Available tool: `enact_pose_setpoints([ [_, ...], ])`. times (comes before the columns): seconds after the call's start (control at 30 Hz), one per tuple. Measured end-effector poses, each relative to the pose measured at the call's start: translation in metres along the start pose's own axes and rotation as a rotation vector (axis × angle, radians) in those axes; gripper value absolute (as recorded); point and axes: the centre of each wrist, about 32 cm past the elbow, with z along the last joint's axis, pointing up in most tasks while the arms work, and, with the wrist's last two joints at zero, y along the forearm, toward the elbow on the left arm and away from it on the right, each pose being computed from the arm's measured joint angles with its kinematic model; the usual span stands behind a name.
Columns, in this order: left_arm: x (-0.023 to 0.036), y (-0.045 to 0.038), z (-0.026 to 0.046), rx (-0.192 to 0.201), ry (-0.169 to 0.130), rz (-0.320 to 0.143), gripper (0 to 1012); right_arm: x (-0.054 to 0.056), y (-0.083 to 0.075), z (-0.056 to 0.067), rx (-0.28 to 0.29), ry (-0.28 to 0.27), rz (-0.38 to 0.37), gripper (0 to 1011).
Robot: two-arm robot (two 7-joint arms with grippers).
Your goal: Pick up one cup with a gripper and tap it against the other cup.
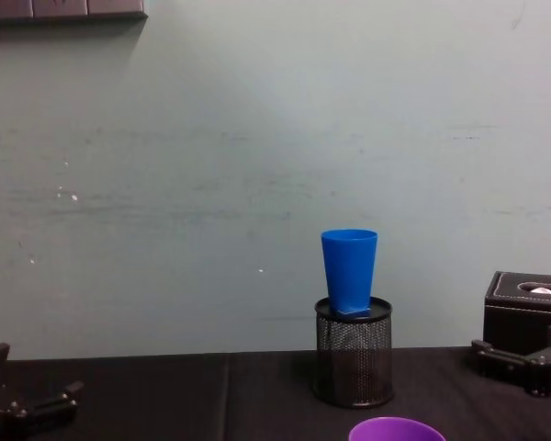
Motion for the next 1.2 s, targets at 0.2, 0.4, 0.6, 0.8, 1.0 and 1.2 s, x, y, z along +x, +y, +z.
enact_pose_setpoints([
  [0.2, 0.0000, 0.0000, 0.0000, 0.000, 0.000, 0.000, 1000, 0.0004, -0.0002, 0.0006, 0.003, 0.003, 0.009, 1003],
  [0.4, 0.0000, 0.0000, 0.0000, 0.000, 0.000, 0.000, 1000, 0.0007, -0.0004, 0.0009, 0.005, 0.004, 0.014, 1003],
  [0.6, 0.0000, 0.0000, 0.0000, 0.000, 0.000, 0.000, 1000, 0.0007, -0.0004, 0.0011, 0.007, 0.006, 0.018, 1003],
  [0.8, 0.0000, 0.0000, 0.0000, 0.000, 0.000, 0.000, 1000, 0.0008, -0.0005, 0.0014, 0.008, 0.007, 0.020, 1002],
  [1.0, 0.0000, 0.0000, 0.0000, 0.000, 0.000, 0.000, 1000, 0.0009, -0.0005, 0.0015, 0.008, 0.007, 0.021, 1003],
  [1.2, 0.0000, 0.0000, 0.0000, 0.000, 0.000, 0.000, 1000, 0.0011, -0.0006, 0.0015, 0.009, 0.007, 0.022, 1003],
])
